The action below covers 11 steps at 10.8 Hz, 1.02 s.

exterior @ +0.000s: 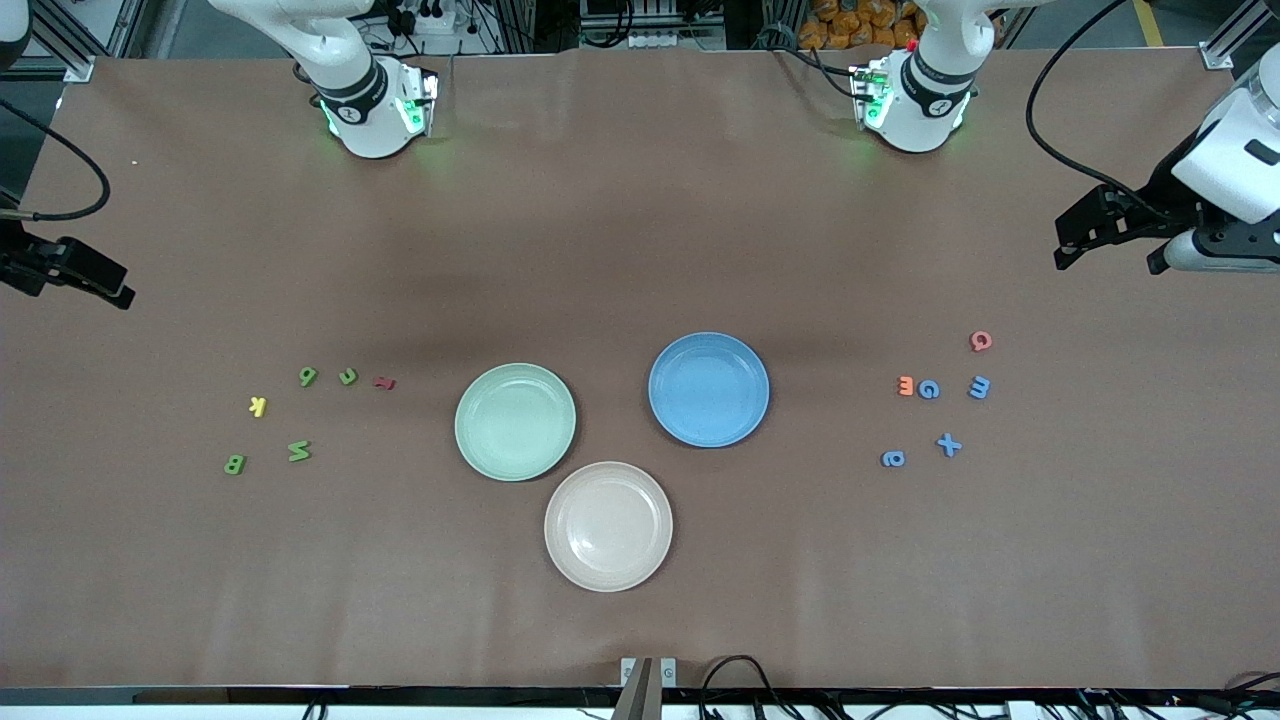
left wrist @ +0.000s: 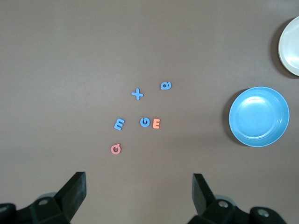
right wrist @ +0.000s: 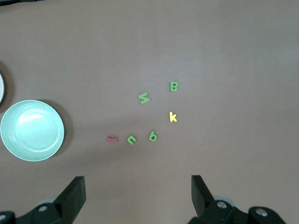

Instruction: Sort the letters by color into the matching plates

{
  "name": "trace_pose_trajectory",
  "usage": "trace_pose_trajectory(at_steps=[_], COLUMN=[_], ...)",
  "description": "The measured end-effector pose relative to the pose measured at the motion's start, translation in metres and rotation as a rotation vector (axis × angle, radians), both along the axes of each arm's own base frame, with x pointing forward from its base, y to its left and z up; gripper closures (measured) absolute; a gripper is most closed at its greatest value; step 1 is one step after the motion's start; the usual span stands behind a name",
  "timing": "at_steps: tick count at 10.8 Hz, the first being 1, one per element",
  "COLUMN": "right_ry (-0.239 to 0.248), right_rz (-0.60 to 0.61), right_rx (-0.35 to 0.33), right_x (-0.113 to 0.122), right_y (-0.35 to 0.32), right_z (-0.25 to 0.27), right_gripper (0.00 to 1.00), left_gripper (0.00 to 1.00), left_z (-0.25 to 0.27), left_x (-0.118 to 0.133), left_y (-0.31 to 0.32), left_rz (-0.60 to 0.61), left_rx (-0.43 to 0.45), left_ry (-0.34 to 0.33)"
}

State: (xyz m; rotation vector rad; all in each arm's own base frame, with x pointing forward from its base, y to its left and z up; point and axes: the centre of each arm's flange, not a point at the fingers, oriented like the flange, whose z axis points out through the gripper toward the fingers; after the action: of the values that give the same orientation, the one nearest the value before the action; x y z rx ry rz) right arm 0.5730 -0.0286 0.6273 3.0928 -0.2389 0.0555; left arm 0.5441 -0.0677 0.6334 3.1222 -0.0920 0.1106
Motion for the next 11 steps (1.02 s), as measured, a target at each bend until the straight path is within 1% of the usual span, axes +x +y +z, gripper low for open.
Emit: trace_pose_trajectory(at_steps=[7,11], right_ry=[0.010,0.007], right_rz=[0.007,0.011], right_rx=[0.000,0.001], right_x=[0.010,0.012], right_y=[0.003,0.005], right_z=[-0.023,-0.030], right_gripper=[0.00,0.00], left_gripper=[0.00,0.00], left_z=[-0.005,-0.044], left_x=[0.003,0.024], left_y=[0.001,0.029], left_rz=[0.002,0.054], left_rx=[0.000,-0.024], left_ry=[0.009,0.081])
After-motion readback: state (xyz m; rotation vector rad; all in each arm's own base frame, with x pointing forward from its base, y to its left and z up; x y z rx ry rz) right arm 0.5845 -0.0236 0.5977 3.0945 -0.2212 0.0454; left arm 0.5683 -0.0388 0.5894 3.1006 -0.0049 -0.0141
